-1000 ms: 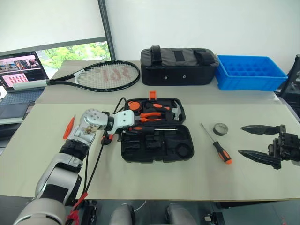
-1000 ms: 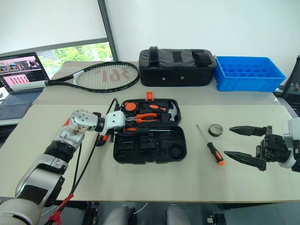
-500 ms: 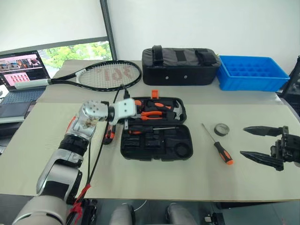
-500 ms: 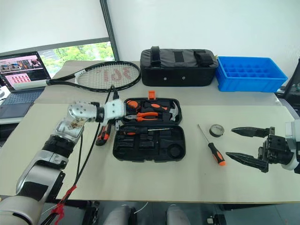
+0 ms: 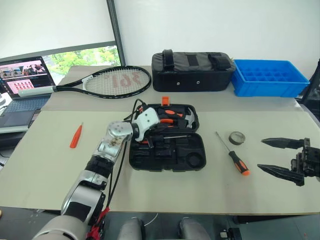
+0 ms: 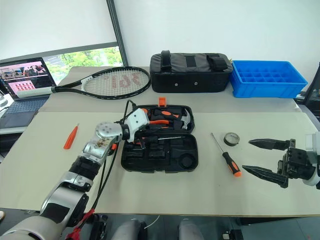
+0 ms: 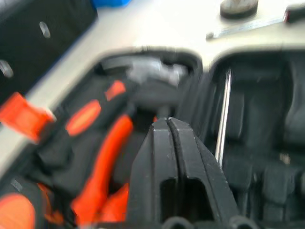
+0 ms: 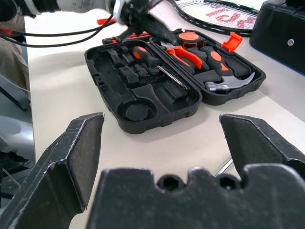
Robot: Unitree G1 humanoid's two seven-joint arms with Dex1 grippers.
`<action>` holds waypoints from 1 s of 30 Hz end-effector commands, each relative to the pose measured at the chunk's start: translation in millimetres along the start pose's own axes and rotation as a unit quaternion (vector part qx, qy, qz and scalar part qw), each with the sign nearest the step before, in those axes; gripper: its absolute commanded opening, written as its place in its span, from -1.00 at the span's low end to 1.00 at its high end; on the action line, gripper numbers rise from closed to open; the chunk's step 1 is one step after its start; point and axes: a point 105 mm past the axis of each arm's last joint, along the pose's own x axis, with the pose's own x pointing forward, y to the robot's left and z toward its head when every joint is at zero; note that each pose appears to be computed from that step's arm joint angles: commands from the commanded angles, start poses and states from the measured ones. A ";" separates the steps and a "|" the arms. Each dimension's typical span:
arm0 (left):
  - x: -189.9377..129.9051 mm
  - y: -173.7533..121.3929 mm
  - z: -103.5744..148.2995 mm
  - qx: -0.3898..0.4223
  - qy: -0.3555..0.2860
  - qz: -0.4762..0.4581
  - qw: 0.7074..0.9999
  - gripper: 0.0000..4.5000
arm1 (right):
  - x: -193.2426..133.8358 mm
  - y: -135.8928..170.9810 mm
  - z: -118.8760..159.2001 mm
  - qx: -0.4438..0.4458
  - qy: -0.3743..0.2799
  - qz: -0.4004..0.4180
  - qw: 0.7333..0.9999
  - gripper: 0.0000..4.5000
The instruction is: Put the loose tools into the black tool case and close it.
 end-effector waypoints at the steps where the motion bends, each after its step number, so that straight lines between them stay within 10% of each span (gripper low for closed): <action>1: 4.8 -4.6 -2.2 0.021 0.019 -0.008 1.000 -0.99 | -2.1 -0.1 14.3 -0.029 -0.013 -0.001 0.999 1.00; 20: 15.2 -28.6 -46.8 0.164 0.133 -0.059 0.976 -0.99 | -0.5 2.7 12.1 -0.026 0.001 0.000 1.000 1.00; 30: 12.5 10.8 19.1 -0.017 -0.068 0.071 0.995 -0.99 | 2.1 0.1 13.6 -0.029 0.004 0.001 1.000 1.00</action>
